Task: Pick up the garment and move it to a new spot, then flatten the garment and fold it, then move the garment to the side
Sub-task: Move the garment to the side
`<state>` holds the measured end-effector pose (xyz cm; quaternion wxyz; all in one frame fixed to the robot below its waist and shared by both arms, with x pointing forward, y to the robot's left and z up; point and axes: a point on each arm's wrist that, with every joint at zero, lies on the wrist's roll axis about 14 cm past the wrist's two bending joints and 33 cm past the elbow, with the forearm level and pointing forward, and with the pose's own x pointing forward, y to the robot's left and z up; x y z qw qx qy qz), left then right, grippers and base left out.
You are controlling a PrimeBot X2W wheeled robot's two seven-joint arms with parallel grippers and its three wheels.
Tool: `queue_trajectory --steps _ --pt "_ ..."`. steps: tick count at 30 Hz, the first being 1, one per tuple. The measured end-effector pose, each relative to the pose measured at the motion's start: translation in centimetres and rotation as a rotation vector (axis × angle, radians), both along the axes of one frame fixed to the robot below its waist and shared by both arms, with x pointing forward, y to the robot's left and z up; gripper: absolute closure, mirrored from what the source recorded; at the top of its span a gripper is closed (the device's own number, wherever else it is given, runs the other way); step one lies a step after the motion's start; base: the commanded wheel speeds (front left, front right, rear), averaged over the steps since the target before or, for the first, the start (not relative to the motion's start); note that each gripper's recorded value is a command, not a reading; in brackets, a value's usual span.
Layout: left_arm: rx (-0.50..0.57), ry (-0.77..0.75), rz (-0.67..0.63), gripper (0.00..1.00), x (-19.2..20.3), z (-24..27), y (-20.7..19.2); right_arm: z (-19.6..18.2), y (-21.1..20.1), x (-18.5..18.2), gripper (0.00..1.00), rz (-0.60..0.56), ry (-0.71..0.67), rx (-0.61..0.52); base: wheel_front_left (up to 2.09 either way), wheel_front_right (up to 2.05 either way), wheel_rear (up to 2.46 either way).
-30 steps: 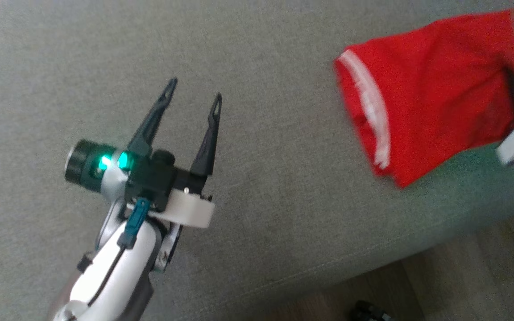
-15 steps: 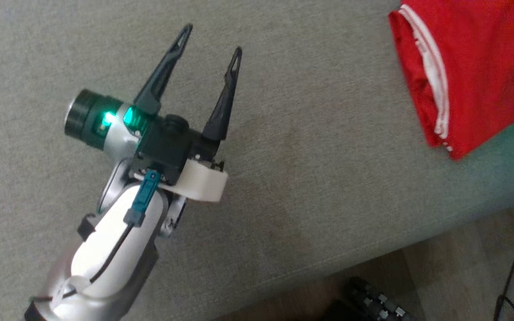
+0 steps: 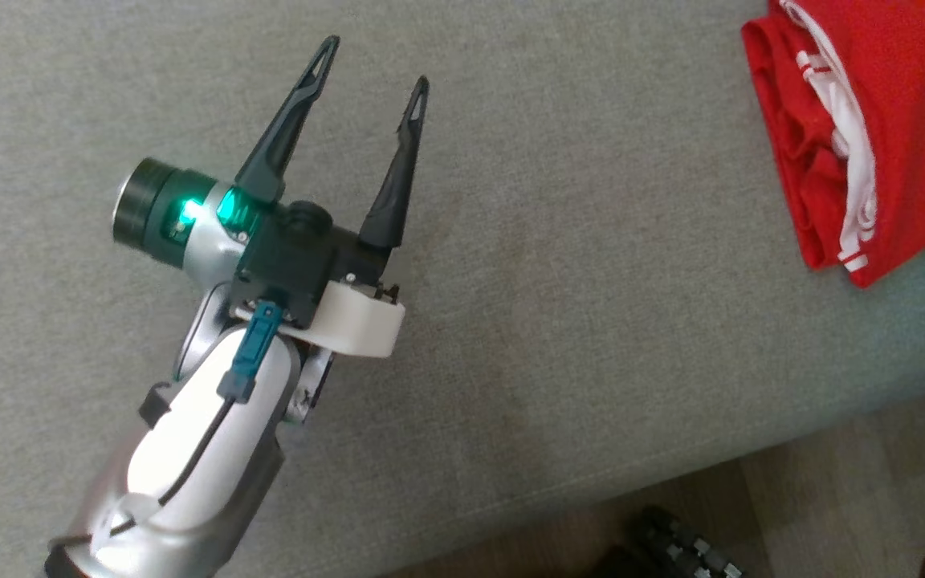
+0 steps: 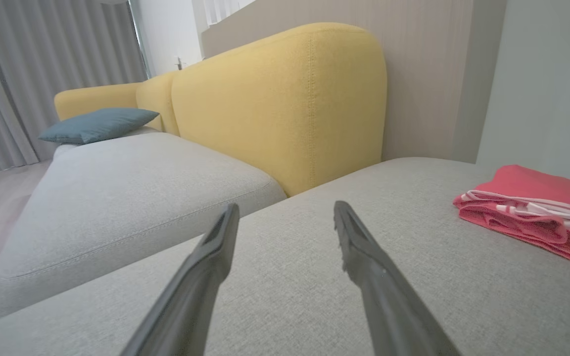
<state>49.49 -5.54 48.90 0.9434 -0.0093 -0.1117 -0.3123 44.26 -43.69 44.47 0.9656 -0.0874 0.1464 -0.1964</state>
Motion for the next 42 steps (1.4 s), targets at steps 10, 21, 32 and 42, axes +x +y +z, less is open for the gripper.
queue_trajectory --steps 10,21,32,42 --pt "0.025 0.062 0.118 0.0 -3.1 0.5 3.5 3.0 10.3 -1.7 0.0 0.215 -0.212 0.043 0.0 0.0 0.0" --pt "0.059 0.104 0.354 0.0 -6.6 1.1 11.0 3.8 21.7 -3.8 0.0 0.38 -0.305 0.241 0.0 0.0 0.0" --pt "0.076 0.18 0.6 0.0 -12.5 0.2 19.0 5.0 25.5 -7.2 0.0 0.445 -0.292 0.296 0.0 0.0 0.0" --pt "0.075 0.157 0.643 0.0 -15.0 1.1 20.7 5.9 26.4 -9.5 0.0 0.461 -0.29 0.305 0.0 0.0 0.0"
